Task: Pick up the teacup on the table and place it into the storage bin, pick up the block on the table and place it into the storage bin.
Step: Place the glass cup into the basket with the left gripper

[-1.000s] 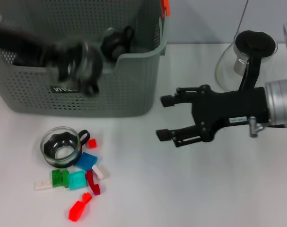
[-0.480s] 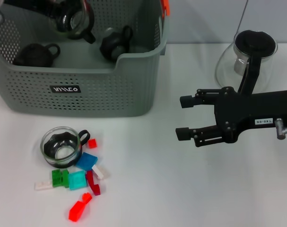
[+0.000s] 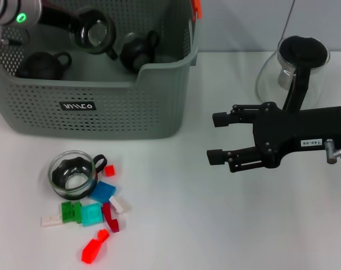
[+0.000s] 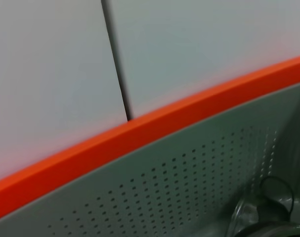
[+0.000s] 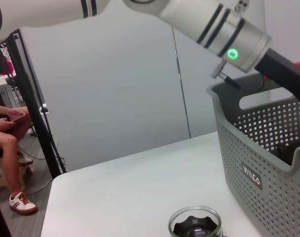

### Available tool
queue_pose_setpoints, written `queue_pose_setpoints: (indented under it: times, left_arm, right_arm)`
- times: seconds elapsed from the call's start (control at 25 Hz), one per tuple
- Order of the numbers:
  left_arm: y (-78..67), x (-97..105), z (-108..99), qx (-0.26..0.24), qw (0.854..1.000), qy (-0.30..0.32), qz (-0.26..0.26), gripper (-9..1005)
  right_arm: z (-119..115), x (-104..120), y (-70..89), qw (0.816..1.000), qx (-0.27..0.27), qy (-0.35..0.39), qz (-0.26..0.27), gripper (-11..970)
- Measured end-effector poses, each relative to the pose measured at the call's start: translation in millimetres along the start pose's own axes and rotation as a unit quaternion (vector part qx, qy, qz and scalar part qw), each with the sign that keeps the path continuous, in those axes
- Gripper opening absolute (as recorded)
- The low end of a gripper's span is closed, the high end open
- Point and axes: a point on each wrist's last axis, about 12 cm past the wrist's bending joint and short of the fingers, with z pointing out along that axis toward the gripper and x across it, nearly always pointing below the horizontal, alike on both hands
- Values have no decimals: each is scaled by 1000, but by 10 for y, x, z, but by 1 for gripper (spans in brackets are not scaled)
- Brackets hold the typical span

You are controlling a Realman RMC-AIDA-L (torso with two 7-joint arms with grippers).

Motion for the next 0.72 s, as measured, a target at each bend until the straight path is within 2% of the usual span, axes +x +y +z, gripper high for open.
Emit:
queue_pose_setpoints:
  times: [0.28,0.72]
  left_arm:
    - [-111,107,129,-14,1000,3,16,47]
    - [-201,144,176,-12,1000,6,26,48]
  right_arm:
    - [22,-26,-8,1000,-2,1,-2,883]
    - [36,-31,-12,1000,-1,2,-2,884]
